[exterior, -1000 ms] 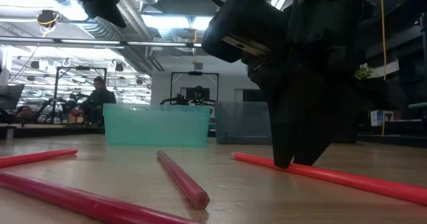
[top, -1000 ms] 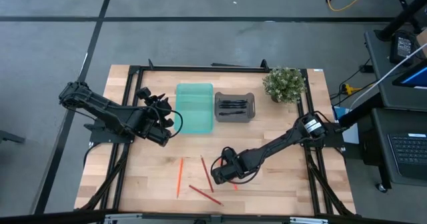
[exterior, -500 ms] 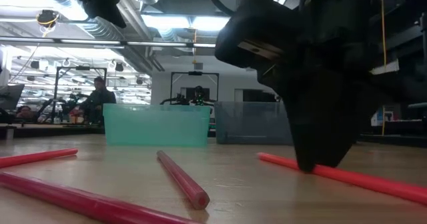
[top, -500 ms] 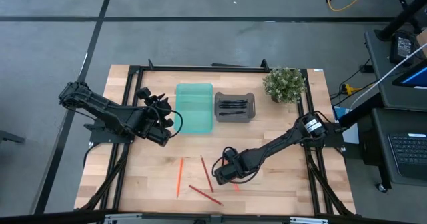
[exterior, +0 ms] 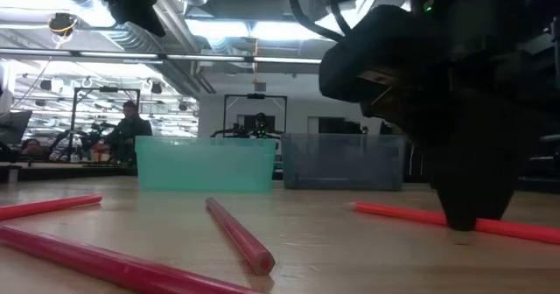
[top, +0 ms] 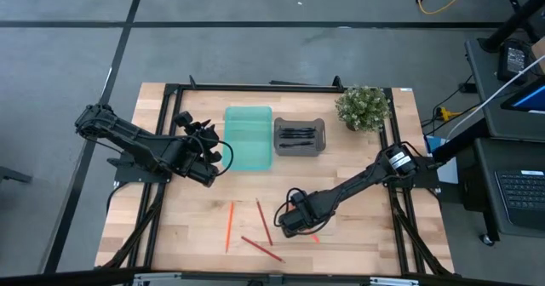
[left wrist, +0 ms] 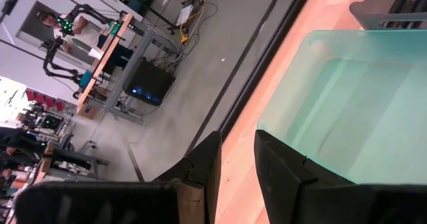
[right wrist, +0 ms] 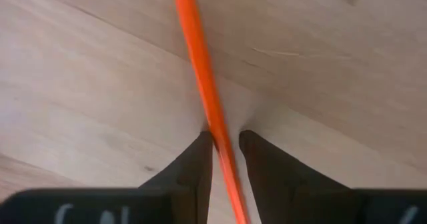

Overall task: Sort pens & pencils
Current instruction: Put the orange pencil into the green bin

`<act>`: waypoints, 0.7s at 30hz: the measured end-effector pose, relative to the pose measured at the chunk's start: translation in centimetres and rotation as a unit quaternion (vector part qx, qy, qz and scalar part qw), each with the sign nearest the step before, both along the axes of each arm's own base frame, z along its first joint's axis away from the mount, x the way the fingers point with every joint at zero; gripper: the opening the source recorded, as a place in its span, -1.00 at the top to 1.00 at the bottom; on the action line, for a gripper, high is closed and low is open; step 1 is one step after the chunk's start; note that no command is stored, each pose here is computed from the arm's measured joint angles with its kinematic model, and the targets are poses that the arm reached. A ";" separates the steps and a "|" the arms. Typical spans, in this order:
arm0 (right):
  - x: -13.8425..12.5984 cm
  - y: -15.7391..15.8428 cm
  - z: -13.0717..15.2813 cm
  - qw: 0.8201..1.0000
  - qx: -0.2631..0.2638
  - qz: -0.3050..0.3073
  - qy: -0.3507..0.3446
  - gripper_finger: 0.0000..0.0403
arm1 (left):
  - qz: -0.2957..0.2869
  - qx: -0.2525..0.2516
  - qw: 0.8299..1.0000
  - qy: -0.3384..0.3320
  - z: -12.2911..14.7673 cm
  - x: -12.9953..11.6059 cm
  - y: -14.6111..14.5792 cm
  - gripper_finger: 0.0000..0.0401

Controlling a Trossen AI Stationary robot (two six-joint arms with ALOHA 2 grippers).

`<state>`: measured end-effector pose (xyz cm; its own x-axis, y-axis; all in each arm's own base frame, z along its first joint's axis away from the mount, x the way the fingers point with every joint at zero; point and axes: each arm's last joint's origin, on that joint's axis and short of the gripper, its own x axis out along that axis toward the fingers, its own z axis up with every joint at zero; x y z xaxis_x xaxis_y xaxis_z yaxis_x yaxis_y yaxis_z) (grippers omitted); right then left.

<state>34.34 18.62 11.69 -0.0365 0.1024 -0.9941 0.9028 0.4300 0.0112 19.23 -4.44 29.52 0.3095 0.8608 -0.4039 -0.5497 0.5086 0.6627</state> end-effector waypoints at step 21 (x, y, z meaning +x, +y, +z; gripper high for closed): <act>-0.4 -0.4 0.0 0.987 -0.057 0.149 -0.007 0.53 | 0.001 -0.028 0.999 0.016 -0.2 -0.1 0.0 0.58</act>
